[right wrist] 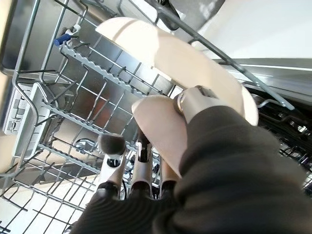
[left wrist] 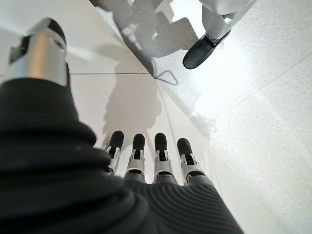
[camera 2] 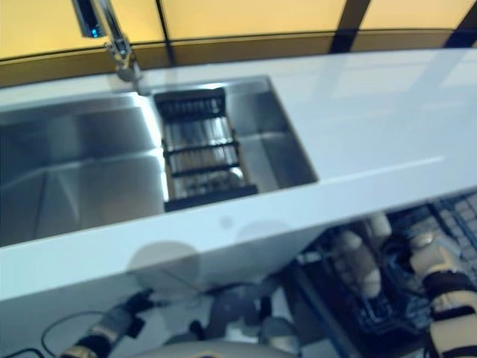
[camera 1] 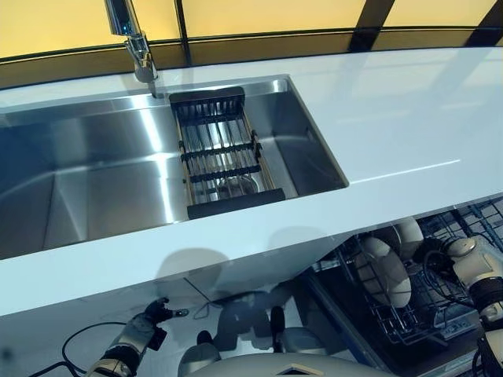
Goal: Take plates into dishwasher
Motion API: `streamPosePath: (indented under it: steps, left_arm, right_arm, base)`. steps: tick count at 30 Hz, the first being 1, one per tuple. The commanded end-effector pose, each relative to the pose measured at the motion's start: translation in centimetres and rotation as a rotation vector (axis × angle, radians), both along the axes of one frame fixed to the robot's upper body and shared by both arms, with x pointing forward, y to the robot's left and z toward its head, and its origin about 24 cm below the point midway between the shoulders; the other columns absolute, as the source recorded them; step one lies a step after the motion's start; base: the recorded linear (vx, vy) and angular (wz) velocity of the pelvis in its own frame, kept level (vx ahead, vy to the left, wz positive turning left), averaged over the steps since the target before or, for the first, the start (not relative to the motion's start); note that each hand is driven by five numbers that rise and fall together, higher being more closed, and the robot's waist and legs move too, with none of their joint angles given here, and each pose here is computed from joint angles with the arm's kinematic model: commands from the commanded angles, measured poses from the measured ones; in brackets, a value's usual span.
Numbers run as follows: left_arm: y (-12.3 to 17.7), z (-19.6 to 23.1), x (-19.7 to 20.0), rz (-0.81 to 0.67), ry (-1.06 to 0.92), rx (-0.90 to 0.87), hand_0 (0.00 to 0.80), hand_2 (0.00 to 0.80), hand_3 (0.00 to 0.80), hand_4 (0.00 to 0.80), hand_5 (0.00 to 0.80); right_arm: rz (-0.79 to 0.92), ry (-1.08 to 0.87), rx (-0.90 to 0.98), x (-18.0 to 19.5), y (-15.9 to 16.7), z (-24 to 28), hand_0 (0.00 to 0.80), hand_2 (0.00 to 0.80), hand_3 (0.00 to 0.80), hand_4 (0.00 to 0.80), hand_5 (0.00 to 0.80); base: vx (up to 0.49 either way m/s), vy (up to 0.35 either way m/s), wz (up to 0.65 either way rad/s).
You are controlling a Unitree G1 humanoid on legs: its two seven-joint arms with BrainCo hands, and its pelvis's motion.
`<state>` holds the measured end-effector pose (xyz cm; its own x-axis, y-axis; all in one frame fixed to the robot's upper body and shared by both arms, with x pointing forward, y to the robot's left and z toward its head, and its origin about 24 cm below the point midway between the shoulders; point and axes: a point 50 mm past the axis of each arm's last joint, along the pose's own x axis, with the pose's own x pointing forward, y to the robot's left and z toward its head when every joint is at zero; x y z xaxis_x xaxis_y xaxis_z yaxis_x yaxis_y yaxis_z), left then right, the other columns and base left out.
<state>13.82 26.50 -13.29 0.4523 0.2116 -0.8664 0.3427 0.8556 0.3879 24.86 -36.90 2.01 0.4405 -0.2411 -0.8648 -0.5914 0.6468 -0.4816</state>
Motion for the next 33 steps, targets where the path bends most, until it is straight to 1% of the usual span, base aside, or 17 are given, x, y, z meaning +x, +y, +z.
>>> streamPosePath:
  steps: [1, 9, 10, 11, 12, 27, 33]
  left_arm:
    - [-0.1, 1.0, 2.7, -0.054, -0.068, 0.009, 0.000, 0.000, 0.000, 0.000, 0.000]
    - [-0.1, 1.0, 2.7, -0.060, -0.067, 0.009, 0.000, 0.000, 0.000, 0.000, 0.000]
    - [-0.1, 1.1, 2.8, -0.061, -0.067, 0.009, 0.000, 0.000, 0.000, 0.000, 0.000]
    - [-0.1, 1.0, 2.7, -0.062, -0.066, 0.009, 0.000, 0.000, 0.000, 0.000, 0.000]
    - [-0.1, 1.0, 2.7, -0.062, -0.066, 0.009, 0.000, 0.000, 0.000, 0.000, 0.000]
    - [0.0, 1.0, 2.6, -0.061, -0.068, 0.015, 0.000, 0.000, 0.000, 0.000, 0.000]
    - [0.0, 0.9, 2.4, -0.055, -0.064, 0.018, 0.000, 0.000, 0.000, 0.000, 0.000]
  right_arm:
    - [0.008, -0.004, -0.030, 2.0, 0.1, 1.6, 0.800, 0.800, 0.800, 0.800, 0.800]
    - [0.019, 0.037, -0.023, 2.1, 0.4, 1.0, 0.800, 0.800, 0.800, 0.800, 0.800]
    - [0.014, 0.033, -0.017, 2.1, 0.4, 0.9, 0.637, 0.637, 0.637, 0.637, 0.637]
    - [0.017, 0.019, -0.031, 2.2, 0.5, 1.0, 0.452, 0.452, 0.452, 0.452, 0.452]
    - [0.010, 0.009, -0.034, 2.2, 0.5, 1.1, 0.000, 0.000, 0.000, 0.000, 0.000]
    - [-0.031, -0.004, -0.049, 1.8, -0.8, 2.3, 0.000, 0.000, 0.000, 0.000, 0.000]
    - [-0.109, -0.052, -0.003, 1.2, -1.7, 2.8, 0.000, 0.000, 0.000, 0.000, 0.000]
  base:
    - [0.000, 0.000, 0.00]
    - [0.005, 0.004, 0.06]
    - [0.000, 0.000, 0.00]
    - [0.000, 0.000, 0.00]
    - [0.000, 0.000, 0.00]
    - [0.000, 0.000, 0.00]
    - [0.000, 0.000, 0.00]
